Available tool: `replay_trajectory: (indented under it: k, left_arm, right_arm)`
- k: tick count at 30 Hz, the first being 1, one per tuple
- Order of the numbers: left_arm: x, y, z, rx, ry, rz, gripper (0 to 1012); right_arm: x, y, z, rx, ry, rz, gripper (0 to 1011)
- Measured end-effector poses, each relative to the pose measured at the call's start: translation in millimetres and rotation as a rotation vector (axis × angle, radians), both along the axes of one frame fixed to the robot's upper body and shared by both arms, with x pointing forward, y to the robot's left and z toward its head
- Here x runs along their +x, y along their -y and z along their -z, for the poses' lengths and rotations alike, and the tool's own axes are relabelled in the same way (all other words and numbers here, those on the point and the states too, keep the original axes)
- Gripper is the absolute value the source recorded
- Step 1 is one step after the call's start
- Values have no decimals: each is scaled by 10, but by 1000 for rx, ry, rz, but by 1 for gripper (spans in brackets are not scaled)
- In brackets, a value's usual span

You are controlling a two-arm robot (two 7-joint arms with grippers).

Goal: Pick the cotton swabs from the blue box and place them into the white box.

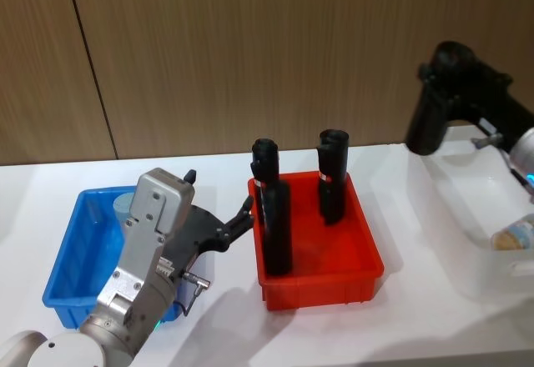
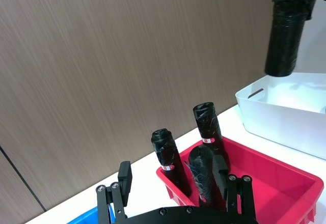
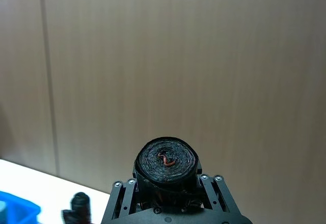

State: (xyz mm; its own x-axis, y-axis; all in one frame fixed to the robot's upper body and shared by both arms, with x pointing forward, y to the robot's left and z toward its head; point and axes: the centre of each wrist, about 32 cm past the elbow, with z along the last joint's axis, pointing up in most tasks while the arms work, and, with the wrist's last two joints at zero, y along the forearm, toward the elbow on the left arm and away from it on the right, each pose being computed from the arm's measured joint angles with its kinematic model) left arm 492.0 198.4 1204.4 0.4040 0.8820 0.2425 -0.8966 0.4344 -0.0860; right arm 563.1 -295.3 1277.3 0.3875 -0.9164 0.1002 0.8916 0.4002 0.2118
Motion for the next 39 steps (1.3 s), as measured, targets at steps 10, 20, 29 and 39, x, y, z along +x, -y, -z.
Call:
replay_trajectory:
  k: [10,20,29,39]
  left_arm:
    - [0,0,0,0,0,0,1000]
    - [0,0,0,0,0,0,1000]
    - [0,0,0,0,0,0,999]
    - [0,0,0,0,0,0,1000]
  right_arm:
    - [-12,233,56,-21,-46,144,515]
    - [143,471,265,-27,-132,256,515]
    - [319,611,470,-14,-201,307,515]
    - [467,681,653,-1,-264,315,516]
